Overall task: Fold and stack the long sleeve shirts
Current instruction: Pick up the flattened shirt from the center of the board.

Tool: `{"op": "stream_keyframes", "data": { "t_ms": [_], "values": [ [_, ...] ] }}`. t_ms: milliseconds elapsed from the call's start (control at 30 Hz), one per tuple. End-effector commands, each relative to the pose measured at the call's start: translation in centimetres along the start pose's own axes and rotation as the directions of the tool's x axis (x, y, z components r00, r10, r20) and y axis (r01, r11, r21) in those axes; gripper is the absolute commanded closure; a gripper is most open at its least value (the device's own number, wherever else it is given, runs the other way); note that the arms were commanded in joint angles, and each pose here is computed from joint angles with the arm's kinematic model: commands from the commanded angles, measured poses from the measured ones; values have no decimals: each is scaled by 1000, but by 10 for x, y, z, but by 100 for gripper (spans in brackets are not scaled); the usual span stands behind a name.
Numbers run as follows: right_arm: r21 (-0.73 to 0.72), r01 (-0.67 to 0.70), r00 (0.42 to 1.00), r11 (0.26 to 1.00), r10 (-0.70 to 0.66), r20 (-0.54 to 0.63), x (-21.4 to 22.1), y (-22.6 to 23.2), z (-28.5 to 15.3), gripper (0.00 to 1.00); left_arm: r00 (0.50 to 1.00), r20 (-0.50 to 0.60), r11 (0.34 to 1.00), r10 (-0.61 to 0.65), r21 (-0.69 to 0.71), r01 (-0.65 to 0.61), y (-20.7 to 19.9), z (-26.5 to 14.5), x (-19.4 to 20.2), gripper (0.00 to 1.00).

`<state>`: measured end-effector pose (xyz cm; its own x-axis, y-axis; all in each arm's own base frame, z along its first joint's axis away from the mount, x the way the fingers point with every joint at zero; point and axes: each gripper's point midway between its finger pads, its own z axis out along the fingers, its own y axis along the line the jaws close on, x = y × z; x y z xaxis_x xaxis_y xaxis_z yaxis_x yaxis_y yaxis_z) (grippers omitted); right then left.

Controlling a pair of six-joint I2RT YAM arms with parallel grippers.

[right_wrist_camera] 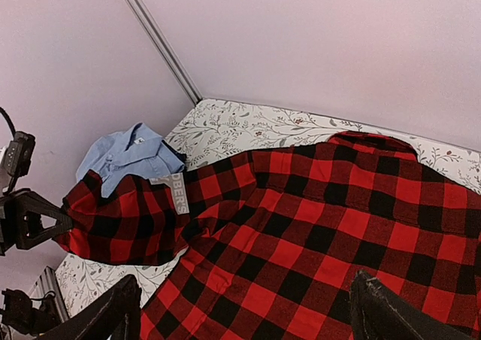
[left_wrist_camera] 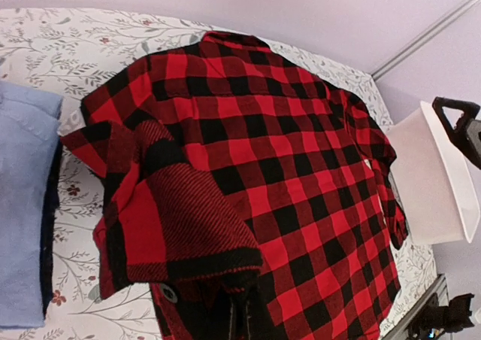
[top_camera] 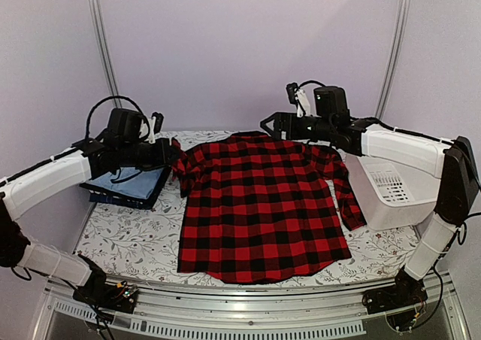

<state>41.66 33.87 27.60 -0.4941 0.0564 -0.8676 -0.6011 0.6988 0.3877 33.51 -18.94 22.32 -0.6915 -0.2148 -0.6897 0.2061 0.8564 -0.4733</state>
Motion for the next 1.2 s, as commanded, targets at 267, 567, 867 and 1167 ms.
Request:
{"op": "stream_keyframes", "data": {
  "t_ms": [267,567,867,1167],
  "values": [
    [157,-1,995,988,16,-96,47,-32,-10,5,894,-270,911,358,309,-272,-102,112,46,100],
    [214,-25,985,977,61,-163,84,-48,-18,5,849,-375,904,372,355,-239,-115,162,83,84],
    [236,-22,974,971,74,-214,108,-53,-20,5,871,-366,931,328,284,-231,-103,164,79,51],
    [250,-30,975,968,83,-205,107,-54,-21,5,825,-518,971,226,191,-146,-63,179,128,62]
  ]
}}
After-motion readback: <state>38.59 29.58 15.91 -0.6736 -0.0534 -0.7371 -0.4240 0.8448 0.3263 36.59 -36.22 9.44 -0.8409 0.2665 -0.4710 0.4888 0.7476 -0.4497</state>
